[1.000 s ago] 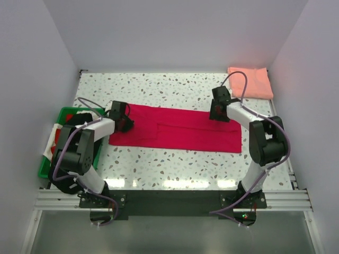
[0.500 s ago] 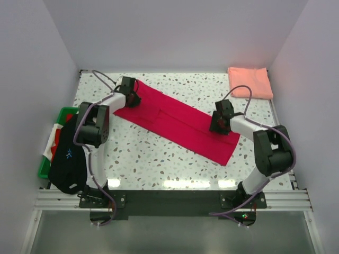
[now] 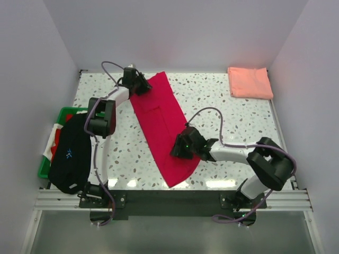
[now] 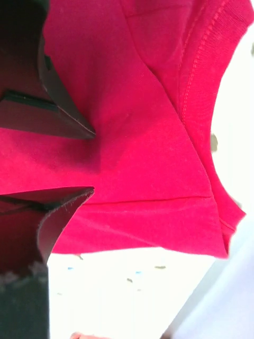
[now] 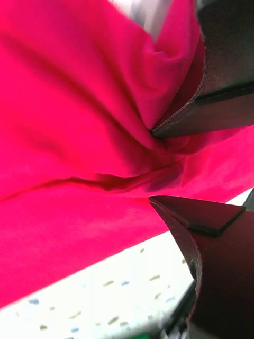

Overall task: Fold and stack the t-shirts
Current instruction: Fold the tshirt

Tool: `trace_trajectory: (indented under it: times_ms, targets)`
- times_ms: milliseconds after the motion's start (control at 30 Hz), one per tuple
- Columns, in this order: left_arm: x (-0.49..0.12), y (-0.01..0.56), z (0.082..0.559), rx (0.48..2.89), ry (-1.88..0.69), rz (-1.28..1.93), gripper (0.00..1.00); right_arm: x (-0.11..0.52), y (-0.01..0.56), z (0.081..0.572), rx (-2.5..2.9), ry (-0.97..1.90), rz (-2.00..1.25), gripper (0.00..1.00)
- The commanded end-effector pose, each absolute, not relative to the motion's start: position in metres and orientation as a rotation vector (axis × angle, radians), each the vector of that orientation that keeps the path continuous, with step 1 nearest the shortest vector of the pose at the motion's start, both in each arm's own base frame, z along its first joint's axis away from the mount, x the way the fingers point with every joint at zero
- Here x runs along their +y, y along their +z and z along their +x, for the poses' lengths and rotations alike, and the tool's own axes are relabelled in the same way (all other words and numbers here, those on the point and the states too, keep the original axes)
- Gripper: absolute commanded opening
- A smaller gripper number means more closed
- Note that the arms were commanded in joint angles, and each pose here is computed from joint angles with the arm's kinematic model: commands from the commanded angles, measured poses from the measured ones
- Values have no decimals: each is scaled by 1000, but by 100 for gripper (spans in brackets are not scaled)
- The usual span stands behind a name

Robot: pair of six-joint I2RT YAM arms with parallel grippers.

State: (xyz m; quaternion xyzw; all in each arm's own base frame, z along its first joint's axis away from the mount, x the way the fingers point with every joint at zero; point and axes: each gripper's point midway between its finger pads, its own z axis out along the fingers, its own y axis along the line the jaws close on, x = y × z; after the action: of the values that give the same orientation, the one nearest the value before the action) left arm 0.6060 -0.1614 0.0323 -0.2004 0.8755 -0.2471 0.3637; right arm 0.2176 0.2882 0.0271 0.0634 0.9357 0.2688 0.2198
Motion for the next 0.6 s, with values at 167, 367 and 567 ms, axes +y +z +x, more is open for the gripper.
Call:
trace_trajectory:
  times_ms: [167, 367, 567]
  targets:
    - [-206, -1, 624, 2210, -1075, -463, 56, 346, 35, 230, 2591, 837, 210, 53]
    - [-213, 29, 646, 2070, -1263, -426, 61, 351, 67, 237, 2526, 886, 184, 54]
    - [-213, 107, 662, 1896, -1349, -272, 66, 317, 93, 231, 2454, 809, 169, 55]
